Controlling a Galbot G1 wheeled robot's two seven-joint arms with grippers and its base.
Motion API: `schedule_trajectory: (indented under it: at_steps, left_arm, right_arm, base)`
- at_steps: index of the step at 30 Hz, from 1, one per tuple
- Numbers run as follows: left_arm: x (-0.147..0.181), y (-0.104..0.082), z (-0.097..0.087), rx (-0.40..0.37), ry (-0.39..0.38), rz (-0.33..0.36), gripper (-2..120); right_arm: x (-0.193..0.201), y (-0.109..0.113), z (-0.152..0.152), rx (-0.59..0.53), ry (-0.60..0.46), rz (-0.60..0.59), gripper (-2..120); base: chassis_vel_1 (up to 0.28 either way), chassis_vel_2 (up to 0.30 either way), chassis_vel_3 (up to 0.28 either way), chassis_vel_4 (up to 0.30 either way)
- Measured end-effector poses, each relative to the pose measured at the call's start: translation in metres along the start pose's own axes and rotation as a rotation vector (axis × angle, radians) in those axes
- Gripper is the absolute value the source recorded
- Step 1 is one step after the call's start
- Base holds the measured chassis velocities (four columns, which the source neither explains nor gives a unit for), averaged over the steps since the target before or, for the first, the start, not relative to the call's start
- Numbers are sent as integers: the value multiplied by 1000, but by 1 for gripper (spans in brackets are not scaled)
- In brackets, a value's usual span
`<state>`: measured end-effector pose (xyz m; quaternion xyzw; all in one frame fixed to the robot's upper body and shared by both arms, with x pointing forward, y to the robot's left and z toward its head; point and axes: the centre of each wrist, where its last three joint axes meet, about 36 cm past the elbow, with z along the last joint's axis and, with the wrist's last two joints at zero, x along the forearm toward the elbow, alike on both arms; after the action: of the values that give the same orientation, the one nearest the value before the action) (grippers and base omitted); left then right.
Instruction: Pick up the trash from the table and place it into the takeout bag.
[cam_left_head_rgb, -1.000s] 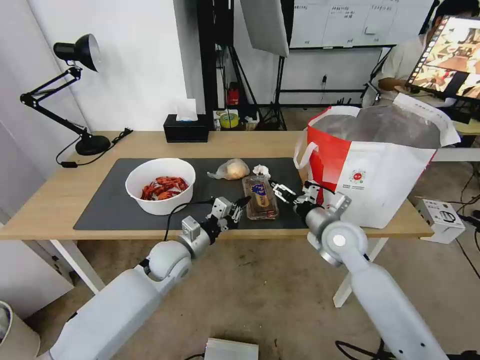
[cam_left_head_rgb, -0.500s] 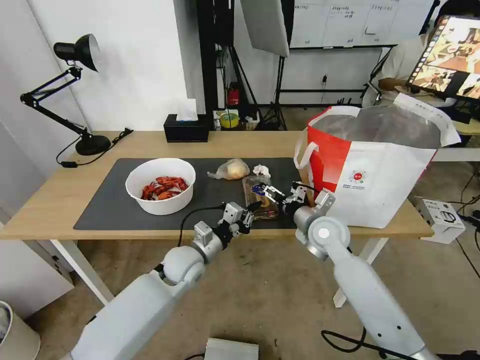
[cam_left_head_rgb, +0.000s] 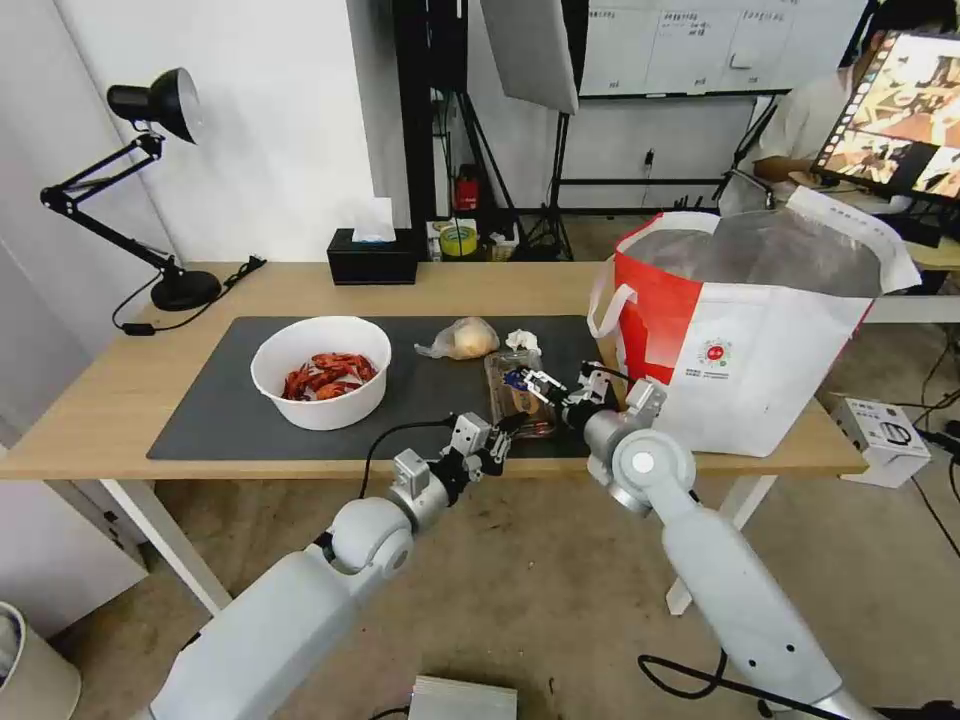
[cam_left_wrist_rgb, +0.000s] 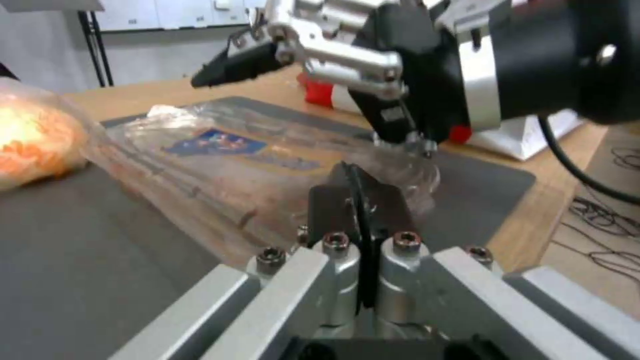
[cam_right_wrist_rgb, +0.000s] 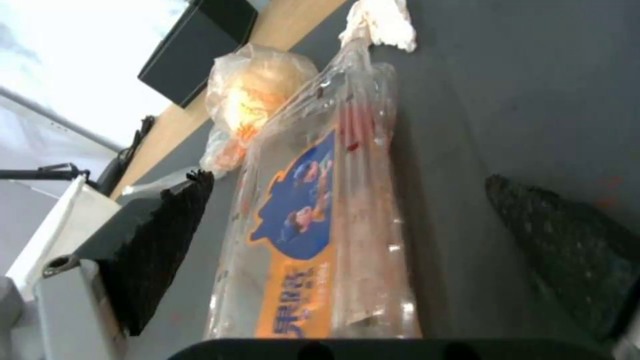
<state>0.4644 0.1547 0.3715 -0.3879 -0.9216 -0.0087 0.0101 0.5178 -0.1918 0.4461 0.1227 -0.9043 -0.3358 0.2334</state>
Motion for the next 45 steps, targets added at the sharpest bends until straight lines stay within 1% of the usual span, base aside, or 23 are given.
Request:
schedule_trajectory:
  at_steps: [6, 15, 16, 17, 19, 20, 21, 23, 24, 25, 27, 28, 29, 32, 33, 35, 36, 39, 40, 43, 45]
  left_arm:
    - [1, 1, 2, -15, 16, 0, 0]
    - [0, 0, 2, -13, 20, 1, 0]
    - [0, 0, 2, -12, 20, 1, 0]
    - [0, 0, 2, -12, 20, 1, 0]
    - [0, -1, 2, -9, 19, 0, 0]
    - [1, -1, 2, -8, 18, 0, 0]
    - [1, -1, 2, -8, 18, 0, 0]
    - [1, -1, 2, -6, 18, -2, 0]
    - [2, -1, 2, -6, 18, -3, 0]
    - [2, -1, 2, -6, 18, -3, 0]
    - [2, -1, 3, -5, 17, -4, 0]
    - [2, -1, 3, -5, 17, -4, 0]
    - [3, -1, 3, -3, 17, -6, 0]
    - [3, -2, 4, 2, 16, -8, 0]
    - [3, -2, 4, 2, 16, -8, 0]
    - [2, -3, 4, 5, 15, -9, 0]
    - [2, -3, 4, 5, 15, -9, 0]
    - [1, -3, 5, 8, 14, -10, 0]
    - [1, -3, 5, 8, 14, -10, 0]
    - [-2, -2, 4, 8, 10, -15, 0]
    - [-2, -1, 3, 8, 8, -18, 0]
  right_arm:
    - [1, 2, 3, 3, 10, -5, 100]
    - [0, 2, 4, 11, 30, -7, 100]
    - [0, 2, 4, 12, 34, -6, 97]
    - [0, 2, 4, 12, 34, -6, 97]
    - [0, 2, 5, 14, 42, -7, 90]
    - [0, 2, 6, 14, 46, -10, 84]
    - [0, 2, 6, 14, 46, -10, 84]
    - [-1, 2, 7, 15, 49, -14, 76]
    - [-1, 2, 8, 15, 51, -13, 68]
    - [-1, 2, 8, 15, 51, -13, 68]
    - [-2, 1, 8, 14, 52, -9, 61]
    - [-2, 1, 8, 14, 52, -9, 61]
    - [-2, 1, 8, 14, 53, -6, 54]
    - [-2, 0, 9, 13, 54, -1, 40]
    - [-2, 0, 9, 13, 54, -1, 40]
    - [-2, -1, 10, 11, 53, 2, 30]
    - [-2, -1, 10, 11, 53, 2, 30]
    - [-1, -2, 9, 9, 50, 5, 15]
    - [-1, -2, 9, 9, 50, 5, 15]
    - [-2, -2, 8, 9, 47, 4, 2]
    - [-2, -2, 8, 9, 47, 5, 0]
  base:
    - [0, 0, 0, 0]
    - [0, 0, 0, 0]
    - [0, 0, 0, 0]
    - [0, 0, 0, 0]
    - [0, 0, 0, 0]
    - [0, 0, 0, 0]
    - [0, 0, 0, 0]
    - [0, 0, 0, 0]
    - [0, 0, 0, 0]
    - [0, 0, 0, 0]
    - [0, 0, 0, 0]
    - [0, 0, 0, 0]
    - [0, 0, 0, 0]
    - [0, 0, 0, 0]
    - [0, 0, 0, 0]
    - [0, 0, 0, 0]
    - [0, 0, 0, 0]
    - [0, 0, 0, 0]
    - [0, 0, 0, 0]
    - [0, 0, 0, 0]
    - [0, 0, 0, 0]
